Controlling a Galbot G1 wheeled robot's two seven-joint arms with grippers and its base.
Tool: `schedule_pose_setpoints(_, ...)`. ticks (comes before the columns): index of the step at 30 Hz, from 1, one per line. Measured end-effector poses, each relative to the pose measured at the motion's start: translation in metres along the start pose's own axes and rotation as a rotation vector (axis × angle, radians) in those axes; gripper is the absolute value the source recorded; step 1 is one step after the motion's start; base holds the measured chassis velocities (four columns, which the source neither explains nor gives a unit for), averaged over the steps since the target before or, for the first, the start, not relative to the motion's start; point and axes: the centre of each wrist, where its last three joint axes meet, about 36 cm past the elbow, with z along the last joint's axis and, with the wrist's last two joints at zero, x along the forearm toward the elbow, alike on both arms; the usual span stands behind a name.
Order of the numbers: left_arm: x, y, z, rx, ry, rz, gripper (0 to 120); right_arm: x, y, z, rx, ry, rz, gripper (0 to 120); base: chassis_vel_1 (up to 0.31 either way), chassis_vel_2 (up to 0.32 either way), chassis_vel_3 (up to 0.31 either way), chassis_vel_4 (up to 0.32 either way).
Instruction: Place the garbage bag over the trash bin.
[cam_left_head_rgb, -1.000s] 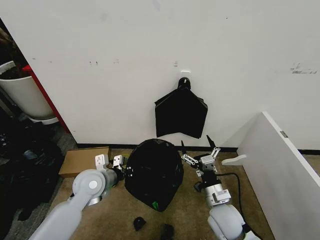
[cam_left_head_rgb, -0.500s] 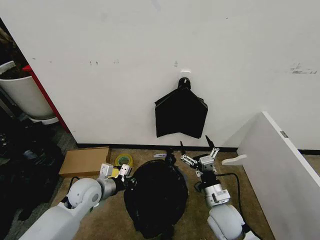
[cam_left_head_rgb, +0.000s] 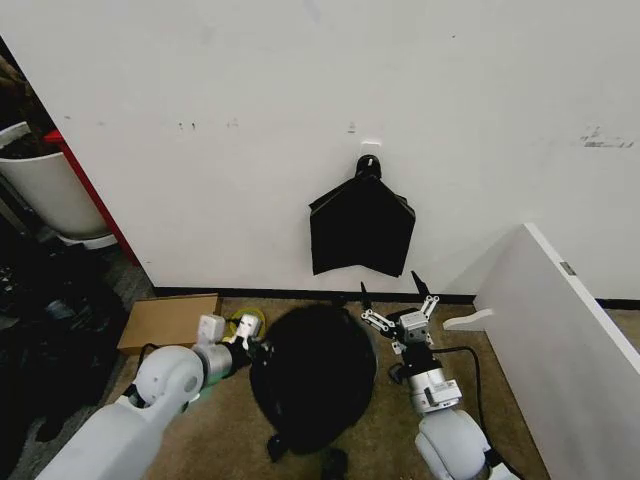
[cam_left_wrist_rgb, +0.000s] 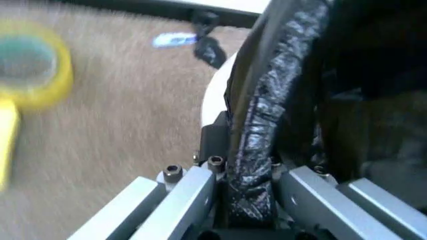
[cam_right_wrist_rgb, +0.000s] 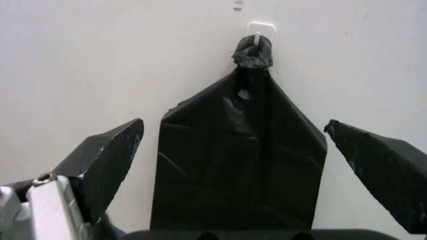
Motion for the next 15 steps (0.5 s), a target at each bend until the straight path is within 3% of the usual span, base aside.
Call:
schedule_pose_setpoints(3,-0.003,-0.017,0.006,0.231,0.015,-0.018,0,-0.002,0.002,-0.001,-0.005,-0.004,-0.003,100,0.000,0.000,0.000,0.000)
schedule_pose_setpoints(5,-0.003,-0.020,0.007,0.263,0.025,-0.028,0,-0.003,0.003,-0.001,-0.006,-0.004,-0.004,100,0.000,0.000,0.000,0.000)
schedule_pose_setpoints(7,-0.005,-0.038,0.019,0.392,0.094,-0.074,0,-0.004,0.004,-0.001,-0.008,-0.007,-0.006,100,0.000,0.000,0.000,0.000)
schedule_pose_setpoints(10,-0.003,-0.050,0.033,0.412,0.141,-0.117,0,-0.005,0.004,-0.001,-0.007,-0.009,-0.008,100,0.000,0.000,0.000,0.000)
schedule_pose_setpoints(15,-0.007,-0.049,0.042,0.374,0.176,-0.194,0,-0.006,0.004,-0.002,-0.007,-0.008,-0.009,100,0.000,0.000,0.000,0.000)
